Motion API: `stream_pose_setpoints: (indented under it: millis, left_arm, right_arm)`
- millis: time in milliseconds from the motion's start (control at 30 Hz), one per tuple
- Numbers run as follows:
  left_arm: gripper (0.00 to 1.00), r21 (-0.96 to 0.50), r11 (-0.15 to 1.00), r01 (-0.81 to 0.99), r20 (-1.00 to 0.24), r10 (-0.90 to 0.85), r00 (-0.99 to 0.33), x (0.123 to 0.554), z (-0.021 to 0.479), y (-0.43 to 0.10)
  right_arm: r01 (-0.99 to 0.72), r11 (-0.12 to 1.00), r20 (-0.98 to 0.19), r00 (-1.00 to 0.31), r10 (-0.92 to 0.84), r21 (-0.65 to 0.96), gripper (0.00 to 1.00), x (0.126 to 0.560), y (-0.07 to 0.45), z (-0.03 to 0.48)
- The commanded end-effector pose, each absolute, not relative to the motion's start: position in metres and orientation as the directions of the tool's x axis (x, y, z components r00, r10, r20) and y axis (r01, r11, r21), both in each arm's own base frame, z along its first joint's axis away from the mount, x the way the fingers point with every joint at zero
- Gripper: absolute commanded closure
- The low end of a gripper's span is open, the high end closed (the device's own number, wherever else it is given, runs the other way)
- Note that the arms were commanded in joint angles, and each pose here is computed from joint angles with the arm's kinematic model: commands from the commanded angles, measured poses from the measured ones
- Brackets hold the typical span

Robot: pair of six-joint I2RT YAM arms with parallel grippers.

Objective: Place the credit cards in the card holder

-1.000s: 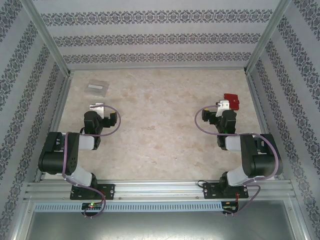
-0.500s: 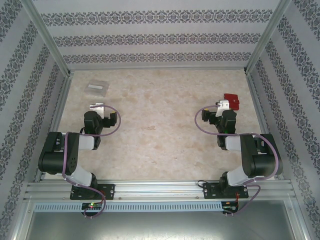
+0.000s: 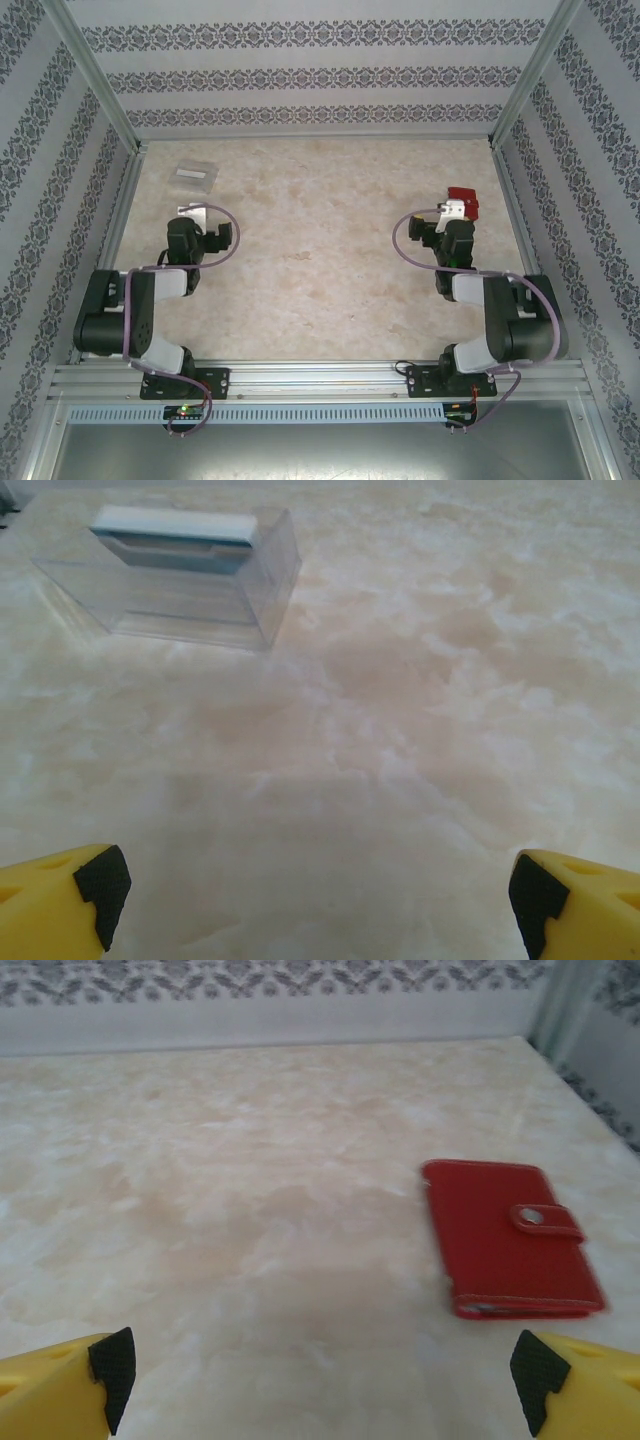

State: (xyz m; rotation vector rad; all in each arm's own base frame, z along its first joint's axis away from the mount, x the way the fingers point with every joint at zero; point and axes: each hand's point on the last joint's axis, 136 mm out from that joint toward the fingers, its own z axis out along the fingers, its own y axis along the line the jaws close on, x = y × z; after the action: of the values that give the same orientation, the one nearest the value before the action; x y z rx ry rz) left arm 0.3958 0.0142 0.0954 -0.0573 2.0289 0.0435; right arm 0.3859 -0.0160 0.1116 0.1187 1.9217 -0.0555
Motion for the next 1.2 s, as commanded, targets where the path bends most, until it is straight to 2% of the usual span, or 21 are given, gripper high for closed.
stream_pose_setpoints:
  millis: [0, 133, 200, 233, 300, 400, 467, 500, 633, 700, 833, 900, 967, 1100, 1167]
  left_arm:
    - [0.01, -0.036, 0.994, -0.108, -0.91, -0.077, -0.407, 0.387, 0.136, 0.016]
    - [0.01, -0.155, 0.976, -0.154, -0.919, -0.199, -0.34, 0.361, 0.184, 0.017]
    - [0.01, -0.213, 0.944, -0.253, -0.876, -0.299, -0.379, 0.341, 0.194, 0.025]
    - [0.01, -0.219, 0.947, -0.236, -0.872, -0.298, -0.389, 0.336, 0.203, 0.022]
    - [0.01, -0.25, 0.955, -0.163, -0.876, -0.294, -0.382, 0.328, 0.22, 0.009]
    - [0.01, -0.324, 0.911, -0.256, -0.86, -0.396, -0.322, 0.312, 0.228, 0.021]
    - [0.01, -0.378, 0.836, -0.398, -0.825, -0.499, -0.264, 0.3, 0.222, 0.042]
    - [0.01, -0.379, 0.835, -0.399, -0.821, -0.502, -0.27, 0.299, 0.224, 0.043]
    - [0.01, -0.329, 0.828, -0.454, -0.762, -0.517, -0.39, 0.307, 0.217, 0.044]
    - [0.01, -0.283, 0.82, -0.497, -0.714, -0.526, -0.461, 0.31, 0.206, 0.046]
    - [0.01, -0.246, 0.804, -0.541, -0.623, -0.559, -0.547, 0.315, 0.187, 0.044]
    - [0.01, -0.288, 0.805, -0.519, -0.605, -0.573, -0.553, 0.321, 0.182, 0.036]
    - [0.0, -0.327, 0.802, -0.501, -0.598, -0.586, -0.547, 0.328, 0.18, 0.03]
    - [0.01, -0.322, 0.8, -0.506, -0.583, -0.589, -0.56, 0.33, 0.18, 0.029]
    - [0.01, -0.32, 0.805, -0.499, -0.586, -0.582, -0.563, 0.333, 0.18, 0.029]
  right_arm:
    - [0.249, 0.968, -0.922, -0.378, 0.091, -0.007, 0.02, 0.379, -0.04, 0.153]
    - [0.238, 0.97, -0.928, -0.348, 0.134, 0.051, 0.02, 0.38, -0.036, 0.186]
    - [0.352, 0.926, -0.906, -0.332, 0.261, 0.137, 0.02, 0.385, -0.05, 0.188]
    - [0.423, 0.891, -0.883, -0.34, 0.322, 0.162, 0.02, 0.386, -0.059, 0.182]
    - [0.446, 0.878, -0.825, -0.421, 0.377, 0.174, 0.02, 0.4, -0.068, 0.167]
    - [0.514, 0.846, -0.709, -0.543, 0.449, 0.142, 0.02, 0.418, -0.088, 0.137]
    - [0.494, 0.861, -0.64, -0.624, 0.449, 0.123, 0.05, 0.438, -0.094, 0.123]
    - [0.487, 0.868, -0.6, -0.667, 0.442, 0.097, 0.09, 0.447, -0.097, 0.119]
    - [0.453, 0.89, -0.516, -0.774, 0.367, -0.047, 0.12, 0.472, -0.113, 0.093]
    - [0.414, 0.908, -0.483, -0.809, 0.335, -0.063, 0.13, 0.476, -0.113, 0.085]
    - [0.354, 0.934, -0.417, -0.856, 0.304, -0.046, 0.19, 0.482, -0.108, 0.061]
    - [0.339, 0.94, -0.374, -0.875, 0.308, -0.02, 0.23, 0.483, -0.103, 0.047]
    - [0.316, 0.949, -0.333, -0.895, 0.296, -0.008, 0.32, 0.484, -0.097, 0.036]
    - [0.319, 0.946, -0.296, -0.91, 0.289, -0.055, 0.35, 0.483, -0.101, 0.031]
    - [0.318, 0.945, -0.288, -0.914, 0.285, -0.074, 0.4, 0.482, -0.104, 0.03]
